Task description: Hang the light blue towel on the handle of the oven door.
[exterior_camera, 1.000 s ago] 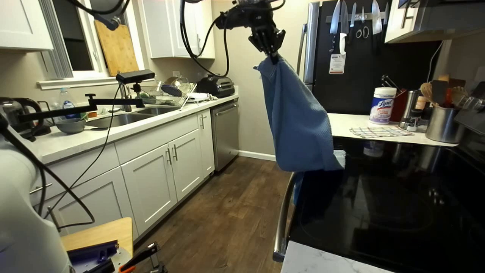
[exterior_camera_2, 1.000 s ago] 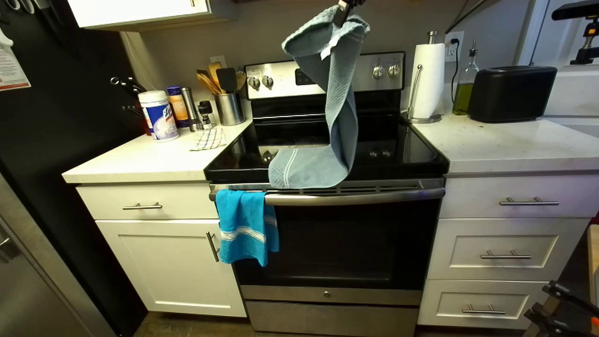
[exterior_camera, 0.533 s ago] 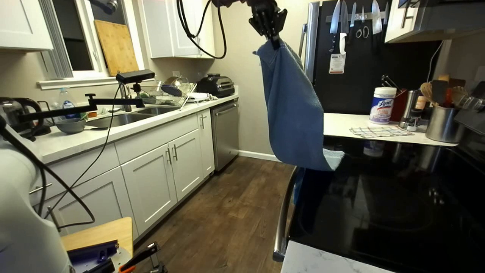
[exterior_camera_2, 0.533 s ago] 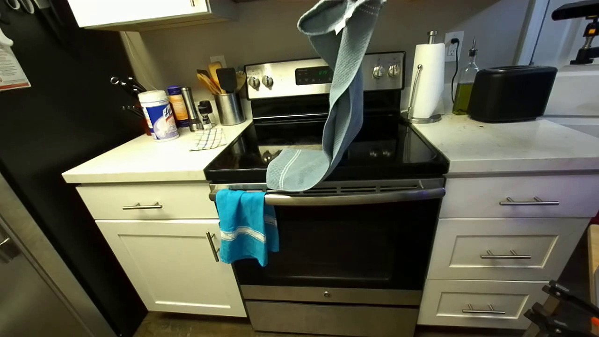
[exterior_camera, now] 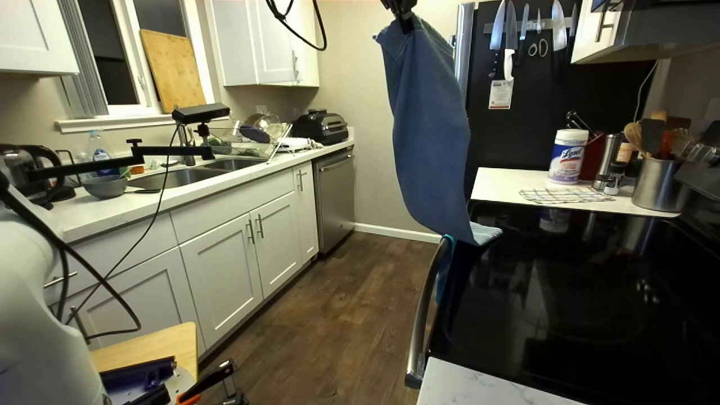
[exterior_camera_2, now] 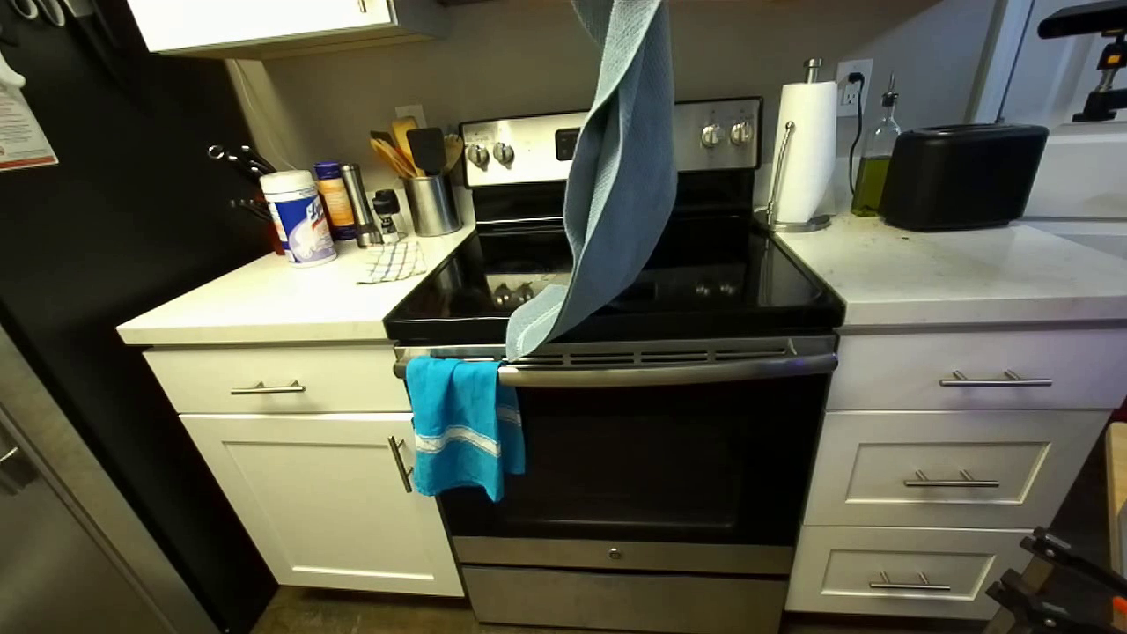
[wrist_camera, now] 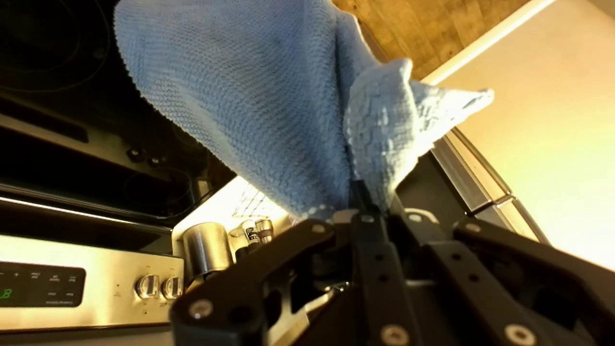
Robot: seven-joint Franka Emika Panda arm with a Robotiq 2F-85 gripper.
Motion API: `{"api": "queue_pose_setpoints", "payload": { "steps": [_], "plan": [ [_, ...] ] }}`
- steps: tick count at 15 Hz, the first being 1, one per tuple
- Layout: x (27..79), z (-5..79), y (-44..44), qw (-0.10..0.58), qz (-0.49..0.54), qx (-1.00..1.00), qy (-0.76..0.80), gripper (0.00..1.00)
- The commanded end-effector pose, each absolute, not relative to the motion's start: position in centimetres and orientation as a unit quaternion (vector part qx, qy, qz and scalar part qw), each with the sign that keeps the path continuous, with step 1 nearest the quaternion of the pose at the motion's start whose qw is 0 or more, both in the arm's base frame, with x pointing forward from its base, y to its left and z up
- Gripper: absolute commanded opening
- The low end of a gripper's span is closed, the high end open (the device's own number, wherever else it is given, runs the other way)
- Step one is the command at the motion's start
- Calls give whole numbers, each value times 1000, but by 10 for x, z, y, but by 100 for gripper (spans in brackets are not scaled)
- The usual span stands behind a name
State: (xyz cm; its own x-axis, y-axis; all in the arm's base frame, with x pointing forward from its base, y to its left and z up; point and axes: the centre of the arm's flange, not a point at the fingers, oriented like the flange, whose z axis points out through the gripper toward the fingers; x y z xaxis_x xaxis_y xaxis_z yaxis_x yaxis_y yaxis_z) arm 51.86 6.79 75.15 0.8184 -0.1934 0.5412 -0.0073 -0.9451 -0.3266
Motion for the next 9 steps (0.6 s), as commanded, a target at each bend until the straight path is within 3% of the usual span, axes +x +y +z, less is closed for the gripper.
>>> {"api": "queue_pose_setpoints", "payload": {
  "steps": [1, 9],
  "plan": [
    [515, 770, 72, 214, -294, -923, 123, 1],
    [451, 832, 44, 280, -280, -862, 316, 1]
  ]
}}
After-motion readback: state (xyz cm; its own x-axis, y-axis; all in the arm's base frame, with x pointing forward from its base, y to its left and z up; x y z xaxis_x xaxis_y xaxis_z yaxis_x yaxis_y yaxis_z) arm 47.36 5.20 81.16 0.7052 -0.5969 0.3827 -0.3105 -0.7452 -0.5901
